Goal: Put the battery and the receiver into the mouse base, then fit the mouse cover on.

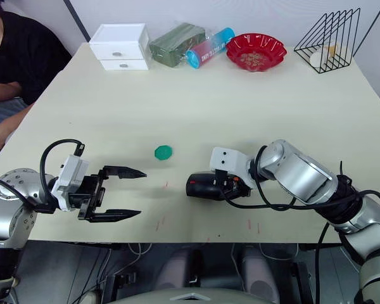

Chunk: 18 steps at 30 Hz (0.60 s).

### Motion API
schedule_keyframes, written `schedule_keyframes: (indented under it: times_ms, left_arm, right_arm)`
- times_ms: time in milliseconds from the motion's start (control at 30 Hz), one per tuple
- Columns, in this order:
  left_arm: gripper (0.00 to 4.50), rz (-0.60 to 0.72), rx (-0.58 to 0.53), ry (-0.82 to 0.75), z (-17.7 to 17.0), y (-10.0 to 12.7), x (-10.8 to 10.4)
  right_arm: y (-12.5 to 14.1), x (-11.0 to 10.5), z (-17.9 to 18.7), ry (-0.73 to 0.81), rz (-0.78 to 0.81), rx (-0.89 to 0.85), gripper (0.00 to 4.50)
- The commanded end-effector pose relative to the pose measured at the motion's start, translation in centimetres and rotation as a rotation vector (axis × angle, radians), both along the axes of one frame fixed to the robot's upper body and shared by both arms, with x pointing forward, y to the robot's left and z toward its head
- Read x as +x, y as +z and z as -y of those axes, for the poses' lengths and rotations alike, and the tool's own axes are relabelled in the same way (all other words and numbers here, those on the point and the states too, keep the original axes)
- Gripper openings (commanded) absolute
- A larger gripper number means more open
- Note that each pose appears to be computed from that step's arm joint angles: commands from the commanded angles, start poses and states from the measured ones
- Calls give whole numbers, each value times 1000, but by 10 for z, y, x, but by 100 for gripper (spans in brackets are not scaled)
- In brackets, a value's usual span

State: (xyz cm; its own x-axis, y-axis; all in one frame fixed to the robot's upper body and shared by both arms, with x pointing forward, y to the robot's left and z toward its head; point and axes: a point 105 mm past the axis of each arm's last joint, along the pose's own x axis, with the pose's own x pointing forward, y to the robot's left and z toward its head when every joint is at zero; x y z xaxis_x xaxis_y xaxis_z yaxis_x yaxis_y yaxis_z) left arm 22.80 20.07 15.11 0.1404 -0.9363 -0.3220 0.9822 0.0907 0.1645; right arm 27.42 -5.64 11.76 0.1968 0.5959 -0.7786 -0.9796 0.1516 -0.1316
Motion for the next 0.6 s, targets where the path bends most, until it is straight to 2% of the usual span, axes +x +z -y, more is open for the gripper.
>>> schedule_keyframes:
  times_ms: [33, 600]
  left_arm:
    - [450, 31, 4, -18, 1, 6, 0]
    - [450, 31, 5, -23, 1, 5, 0]
  right_arm:
    - [-1, -1, 1, -20, -3, 7, 262]
    - [-3, -3, -1, -25, -4, 27, 262]
